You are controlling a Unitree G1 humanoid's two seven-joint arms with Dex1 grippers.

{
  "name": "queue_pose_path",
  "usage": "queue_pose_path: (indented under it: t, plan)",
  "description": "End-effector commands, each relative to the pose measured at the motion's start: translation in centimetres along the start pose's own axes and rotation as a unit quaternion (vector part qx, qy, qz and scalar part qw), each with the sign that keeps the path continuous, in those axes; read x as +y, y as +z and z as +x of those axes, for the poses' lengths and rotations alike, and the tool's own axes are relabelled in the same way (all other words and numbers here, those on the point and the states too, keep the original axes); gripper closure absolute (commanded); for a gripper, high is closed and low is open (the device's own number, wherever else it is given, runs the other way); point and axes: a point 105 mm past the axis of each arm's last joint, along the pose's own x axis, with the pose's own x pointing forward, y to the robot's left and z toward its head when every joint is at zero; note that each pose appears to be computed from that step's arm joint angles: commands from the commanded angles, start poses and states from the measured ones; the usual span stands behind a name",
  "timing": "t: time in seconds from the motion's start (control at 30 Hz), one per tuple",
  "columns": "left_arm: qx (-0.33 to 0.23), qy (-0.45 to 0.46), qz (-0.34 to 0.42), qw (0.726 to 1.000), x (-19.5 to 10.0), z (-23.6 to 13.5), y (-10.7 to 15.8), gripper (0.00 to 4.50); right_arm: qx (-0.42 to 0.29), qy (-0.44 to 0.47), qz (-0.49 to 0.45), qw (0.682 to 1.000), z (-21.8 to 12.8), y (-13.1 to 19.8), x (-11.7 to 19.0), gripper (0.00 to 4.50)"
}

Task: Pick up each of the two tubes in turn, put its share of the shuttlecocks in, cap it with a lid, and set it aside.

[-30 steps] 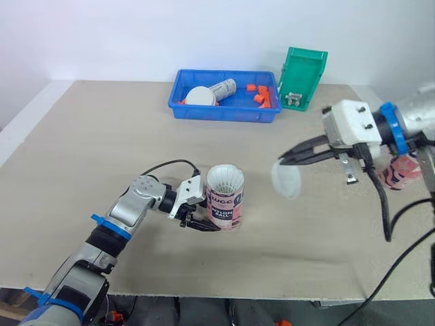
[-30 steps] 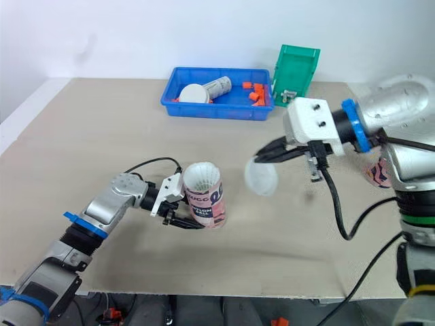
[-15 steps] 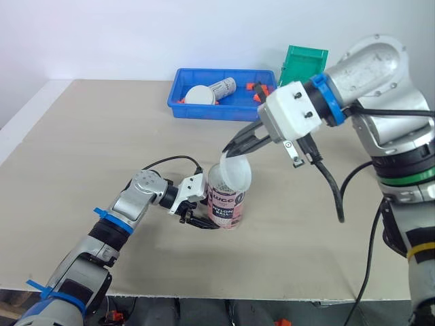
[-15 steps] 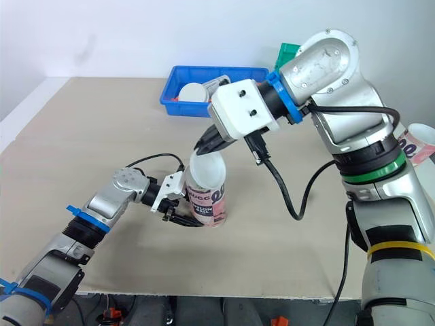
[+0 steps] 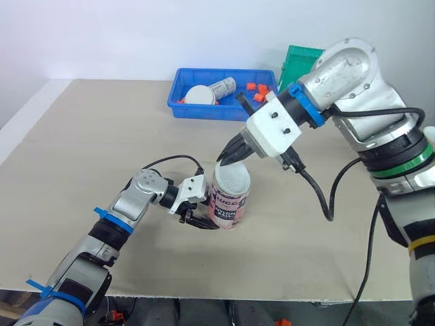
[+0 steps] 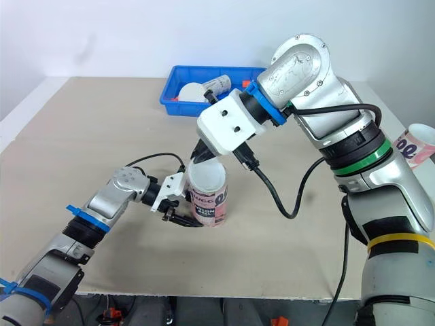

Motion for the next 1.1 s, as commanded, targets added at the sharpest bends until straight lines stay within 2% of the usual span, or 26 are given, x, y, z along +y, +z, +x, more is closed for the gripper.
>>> queue_pose_path:
  t: [0.03, 0.3, 0.57, 0.77, 1.1]
  plan:
    - [0.022, 0.002, -0.002, 1.000, 0.1, -0.1, -0.6, 1.62, 0.023, 0.019, -0.032, 0.999, -0.6, 0.3, 0.2, 4.46]
    - [0.015, 0.004, -0.007, 1.000, 0.1, -0.2, -0.4, 1.62, 0.015, 0.020, -0.054, 0.998, -0.1, 0.8, 0.2, 4.46]
    - [0.016, 0.008, -0.008, 1.000, 0.2, -0.2, -0.5, 1.62, -0.037, -0.035, -0.038, 0.998, -2.7, 2.7, -2.6, 4.46]
    - [0.017, 0.007, -0.007, 1.000, 0.3, -0.2, -0.5, 1.62, -0.024, -0.038, -0.051, 0.998, -3.6, 2.9, -3.2, 4.46]
    - [0.018, 0.008, -0.007, 1.000, 0.4, -0.4, -0.4, 1.62, 0.013, 0.016, -0.058, 0.998, -1.5, 1.2, -0.9, 4.46]
